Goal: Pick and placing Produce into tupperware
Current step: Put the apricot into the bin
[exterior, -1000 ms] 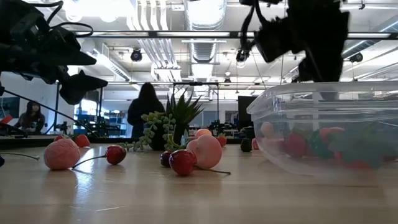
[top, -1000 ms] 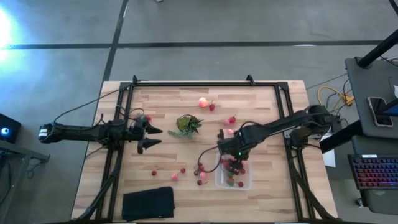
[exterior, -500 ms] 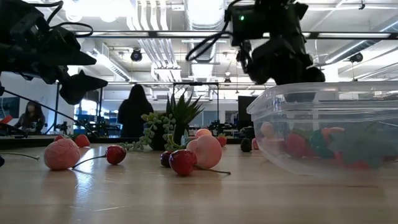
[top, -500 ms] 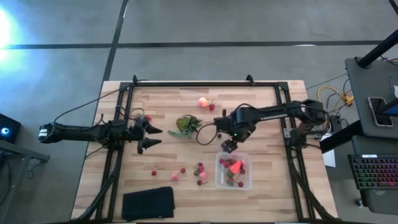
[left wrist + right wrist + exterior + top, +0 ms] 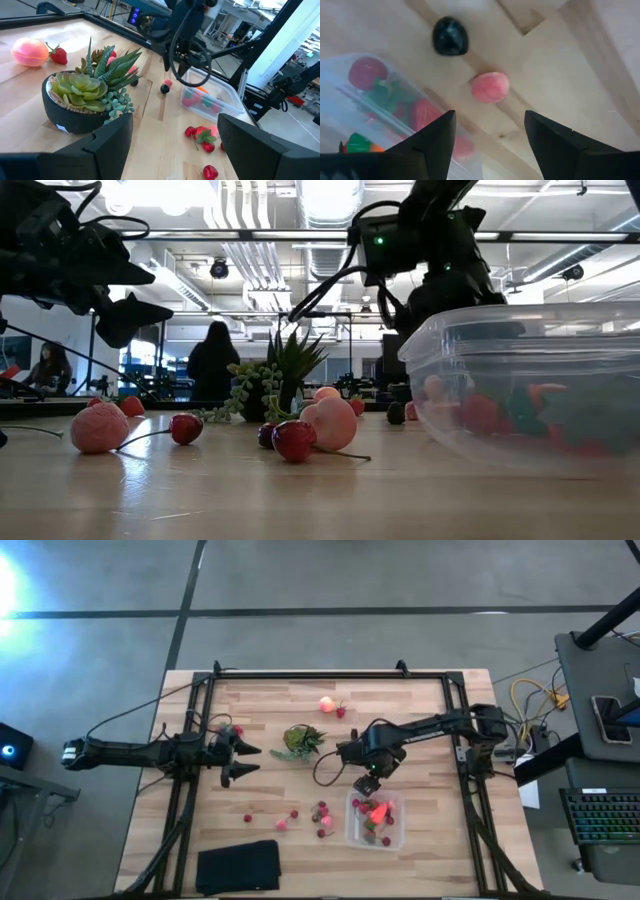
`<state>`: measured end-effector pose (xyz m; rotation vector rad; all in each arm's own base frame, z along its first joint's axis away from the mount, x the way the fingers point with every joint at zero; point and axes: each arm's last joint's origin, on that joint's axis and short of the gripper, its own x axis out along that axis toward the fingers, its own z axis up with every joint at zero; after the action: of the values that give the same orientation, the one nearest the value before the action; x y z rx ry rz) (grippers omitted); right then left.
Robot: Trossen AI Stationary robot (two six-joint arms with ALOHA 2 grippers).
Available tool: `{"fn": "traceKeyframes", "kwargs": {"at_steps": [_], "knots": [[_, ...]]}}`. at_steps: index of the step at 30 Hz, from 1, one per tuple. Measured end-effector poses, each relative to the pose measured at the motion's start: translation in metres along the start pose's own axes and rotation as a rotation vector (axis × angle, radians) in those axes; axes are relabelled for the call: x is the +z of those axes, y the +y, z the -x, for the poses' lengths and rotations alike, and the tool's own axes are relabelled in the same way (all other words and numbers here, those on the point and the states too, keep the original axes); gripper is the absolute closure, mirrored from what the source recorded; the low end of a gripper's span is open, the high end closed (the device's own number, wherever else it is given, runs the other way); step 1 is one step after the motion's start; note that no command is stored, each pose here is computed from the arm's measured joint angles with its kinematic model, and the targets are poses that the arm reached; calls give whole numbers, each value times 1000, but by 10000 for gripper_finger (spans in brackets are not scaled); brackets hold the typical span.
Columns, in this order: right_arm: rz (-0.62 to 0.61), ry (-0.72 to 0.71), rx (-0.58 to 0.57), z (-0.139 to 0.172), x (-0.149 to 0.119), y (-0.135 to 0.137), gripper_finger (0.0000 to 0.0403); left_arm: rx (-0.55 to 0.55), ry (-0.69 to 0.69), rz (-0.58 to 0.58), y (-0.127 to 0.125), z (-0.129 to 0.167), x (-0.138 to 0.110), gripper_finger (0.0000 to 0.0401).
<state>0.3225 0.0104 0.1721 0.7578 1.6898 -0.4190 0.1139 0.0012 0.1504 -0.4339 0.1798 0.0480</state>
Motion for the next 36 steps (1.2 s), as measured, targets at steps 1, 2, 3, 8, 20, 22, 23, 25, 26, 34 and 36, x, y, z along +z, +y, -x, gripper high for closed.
{"fn": "traceKeyframes", "kwargs": {"at_steps": [1, 2, 3, 8, 20, 22, 23, 25, 26, 34, 36], "knots": [[-2, -1, 3, 0, 0, 1, 175, 0, 0, 0, 0, 0, 0, 125], [-9, -3, 4, 0, 0, 1, 175, 0, 0, 0, 0, 0, 0, 125], [-11, -4, 7, -1, 0, 1, 176, 0, 0, 0, 0, 0, 0, 125], [-32, -19, 17, -2, 1, 1, 177, 0, 0, 0, 0, 0, 0, 125], [-135, -67, 23, -18, 4, -3, 179, 0, 0, 0, 0, 0, 0, 125], [-150, -61, 12, -22, 3, -6, 179, 0, 0, 0, 0, 0, 0, 125], [-161, -58, 7, -24, 2, -7, 179, 0, 0, 0, 0, 0, 0, 125], [-177, -49, -2, -27, 1, -10, 179, 0, 0, 0, 0, 0, 0, 125], [-179, -45, -6, -28, 1, -11, 179, 0, 0, 0, 0, 0, 0, 125], [-202, -90, 29, -29, 5, -8, 182, 0, 0, 0, 0, 0, 0, 125], [-215, -95, 34, -31, 5, -8, 189, 0, 0, 0, 0, 0, 0, 125]]}}
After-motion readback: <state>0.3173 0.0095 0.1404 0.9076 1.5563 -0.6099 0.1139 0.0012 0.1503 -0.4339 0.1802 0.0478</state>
